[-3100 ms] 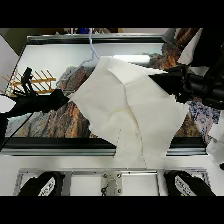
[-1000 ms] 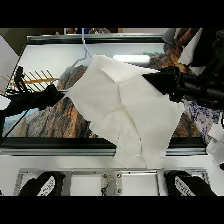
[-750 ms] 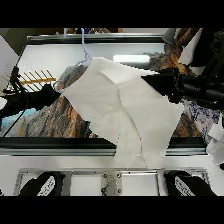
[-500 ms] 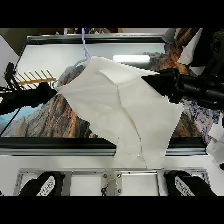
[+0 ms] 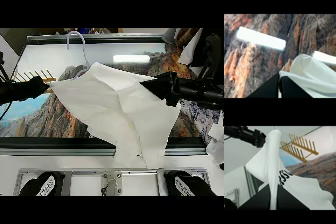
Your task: Fold the clothes and pants, and hang the long-sleeved shirts on hangers.
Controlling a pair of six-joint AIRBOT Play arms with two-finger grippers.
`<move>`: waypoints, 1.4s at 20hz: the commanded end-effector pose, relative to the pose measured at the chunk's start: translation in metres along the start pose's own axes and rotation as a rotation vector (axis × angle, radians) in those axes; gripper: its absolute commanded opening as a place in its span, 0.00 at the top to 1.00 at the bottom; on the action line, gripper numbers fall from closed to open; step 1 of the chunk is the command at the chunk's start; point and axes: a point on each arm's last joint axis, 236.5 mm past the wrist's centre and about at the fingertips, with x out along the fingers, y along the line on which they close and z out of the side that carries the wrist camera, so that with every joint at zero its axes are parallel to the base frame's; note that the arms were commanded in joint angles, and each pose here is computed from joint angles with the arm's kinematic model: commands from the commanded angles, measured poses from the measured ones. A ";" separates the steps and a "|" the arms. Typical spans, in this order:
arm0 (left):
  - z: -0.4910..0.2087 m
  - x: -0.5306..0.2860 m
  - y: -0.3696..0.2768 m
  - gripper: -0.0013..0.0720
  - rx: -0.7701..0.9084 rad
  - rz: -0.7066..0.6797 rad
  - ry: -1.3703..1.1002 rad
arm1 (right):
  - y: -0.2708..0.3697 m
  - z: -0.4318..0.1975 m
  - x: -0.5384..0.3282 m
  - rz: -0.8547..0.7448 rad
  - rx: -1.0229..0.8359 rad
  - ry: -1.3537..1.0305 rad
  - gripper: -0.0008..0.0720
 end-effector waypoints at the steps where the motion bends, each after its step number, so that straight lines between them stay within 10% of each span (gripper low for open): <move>1: 0.021 -0.022 -0.019 0.96 0.041 -0.026 -0.048 | 0.000 -0.014 0.000 0.002 0.000 0.057 0.95; 23: 0.031 -0.005 -0.166 0.95 0.437 -0.276 0.249 | 0.062 0.030 -0.010 0.273 0.090 -0.115 0.95; 25: 0.038 -0.005 -0.173 0.25 0.436 -0.288 0.208 | 0.057 0.033 -0.009 0.251 0.095 -0.129 0.95; 28: 0.057 -0.014 -0.174 0.17 0.402 -0.292 0.128 | 0.053 0.036 -0.009 0.233 0.098 -0.143 0.95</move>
